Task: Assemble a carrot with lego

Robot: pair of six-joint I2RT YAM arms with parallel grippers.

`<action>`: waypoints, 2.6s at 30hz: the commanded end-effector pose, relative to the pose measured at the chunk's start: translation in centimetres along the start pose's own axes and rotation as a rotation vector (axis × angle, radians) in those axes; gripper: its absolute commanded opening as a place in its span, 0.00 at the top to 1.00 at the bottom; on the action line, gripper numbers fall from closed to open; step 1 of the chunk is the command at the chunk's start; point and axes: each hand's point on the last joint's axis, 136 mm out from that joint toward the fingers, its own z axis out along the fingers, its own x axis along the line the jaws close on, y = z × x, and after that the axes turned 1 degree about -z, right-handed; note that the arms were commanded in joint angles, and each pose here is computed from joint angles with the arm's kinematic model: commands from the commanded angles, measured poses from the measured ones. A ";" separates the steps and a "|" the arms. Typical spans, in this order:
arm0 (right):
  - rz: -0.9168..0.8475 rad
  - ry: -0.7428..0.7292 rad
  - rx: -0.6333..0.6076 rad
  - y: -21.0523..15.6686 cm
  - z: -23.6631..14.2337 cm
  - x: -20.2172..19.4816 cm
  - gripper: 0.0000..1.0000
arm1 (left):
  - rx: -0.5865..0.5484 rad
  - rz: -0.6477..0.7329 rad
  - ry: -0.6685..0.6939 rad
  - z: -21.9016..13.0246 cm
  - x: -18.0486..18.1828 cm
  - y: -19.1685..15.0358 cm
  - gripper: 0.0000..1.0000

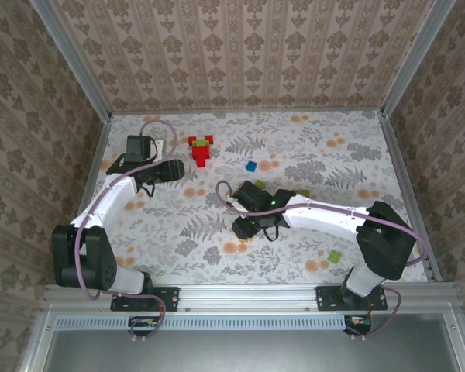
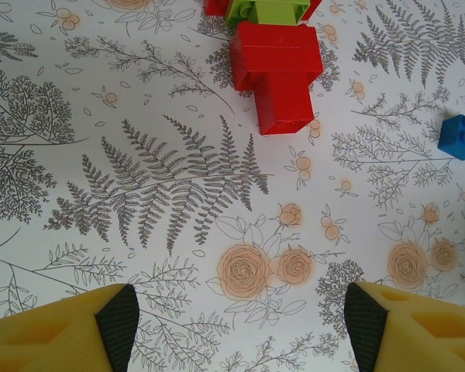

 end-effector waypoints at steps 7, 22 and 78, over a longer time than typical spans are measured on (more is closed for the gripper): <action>-0.038 0.005 0.138 -2.3 0.3 0.3 0.48 | 0.013 0.004 -0.018 0.2 -0.1 -0.5 0.26; -0.009 -0.025 -0.117 4.3 -6.7 -1.1 0.24 | 0.011 0.003 -0.023 0.2 -0.1 -0.5 0.27; 0.428 -0.355 0.003 13.9 6.4 -20.9 0.61 | 0.036 0.016 -0.019 1.3 -0.3 -0.9 0.27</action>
